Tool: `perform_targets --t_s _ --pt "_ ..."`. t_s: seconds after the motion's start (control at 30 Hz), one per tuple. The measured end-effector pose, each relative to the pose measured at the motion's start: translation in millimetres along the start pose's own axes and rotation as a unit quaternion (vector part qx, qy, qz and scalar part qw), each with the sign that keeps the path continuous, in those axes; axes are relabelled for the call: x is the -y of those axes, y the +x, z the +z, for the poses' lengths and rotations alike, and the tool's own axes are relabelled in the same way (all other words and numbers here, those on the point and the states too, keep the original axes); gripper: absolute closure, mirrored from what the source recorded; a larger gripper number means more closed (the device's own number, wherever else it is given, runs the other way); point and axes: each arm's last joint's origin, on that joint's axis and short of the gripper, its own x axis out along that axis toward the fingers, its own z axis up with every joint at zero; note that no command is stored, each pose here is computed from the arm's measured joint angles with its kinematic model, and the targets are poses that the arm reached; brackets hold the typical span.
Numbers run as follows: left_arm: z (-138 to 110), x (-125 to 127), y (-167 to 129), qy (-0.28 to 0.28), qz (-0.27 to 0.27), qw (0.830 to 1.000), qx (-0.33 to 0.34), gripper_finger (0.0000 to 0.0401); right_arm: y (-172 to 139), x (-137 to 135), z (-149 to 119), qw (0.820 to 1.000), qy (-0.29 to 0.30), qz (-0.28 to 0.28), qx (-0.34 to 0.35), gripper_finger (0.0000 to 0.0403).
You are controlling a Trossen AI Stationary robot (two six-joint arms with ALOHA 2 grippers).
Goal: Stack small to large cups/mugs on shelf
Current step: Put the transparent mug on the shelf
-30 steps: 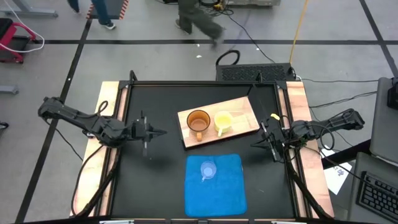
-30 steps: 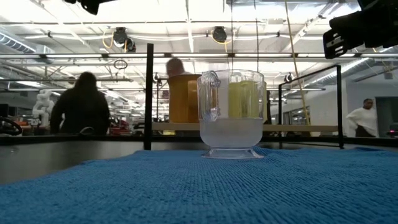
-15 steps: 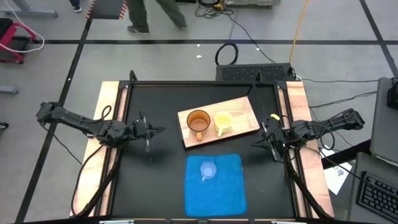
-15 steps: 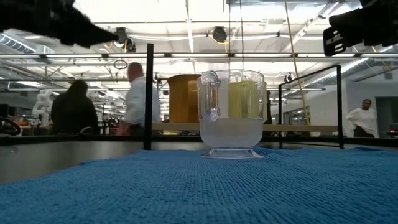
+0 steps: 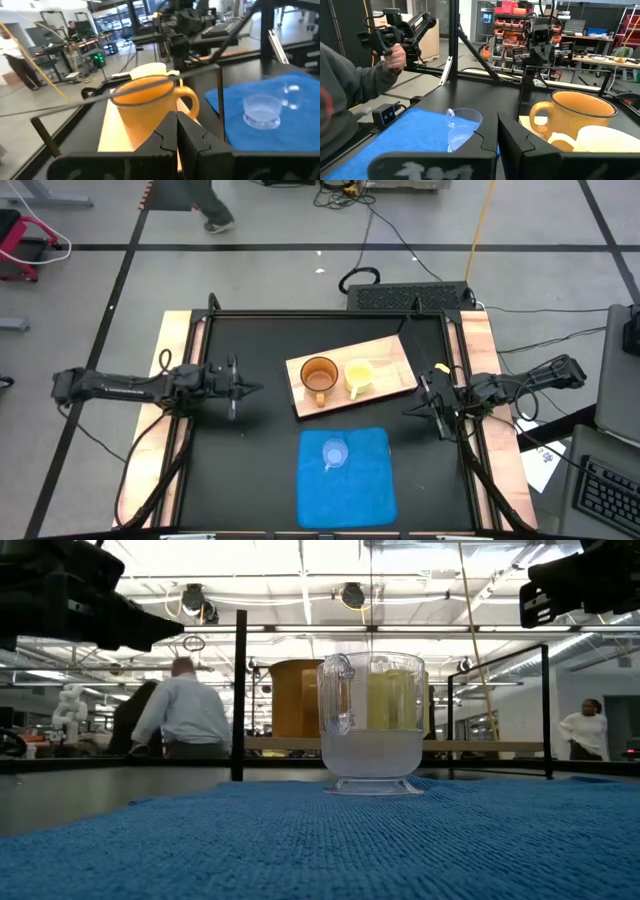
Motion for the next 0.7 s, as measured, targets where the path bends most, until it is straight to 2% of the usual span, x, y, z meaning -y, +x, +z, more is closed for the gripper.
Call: perform_targets --t_s 0.27,0.7 --pt "-13.6 2.5 -2.5 0.014 -0.034 0.999 0.009 0.0401 6.6 -0.4 -5.9 0.999 -0.009 0.003 -0.032 0.0403" --pt "-14.8 2.0 -2.4 0.002 -0.036 0.999 0.003 0.0397 14.8 -0.2 4.1 1.0 0.005 0.004 0.02 0.0403"
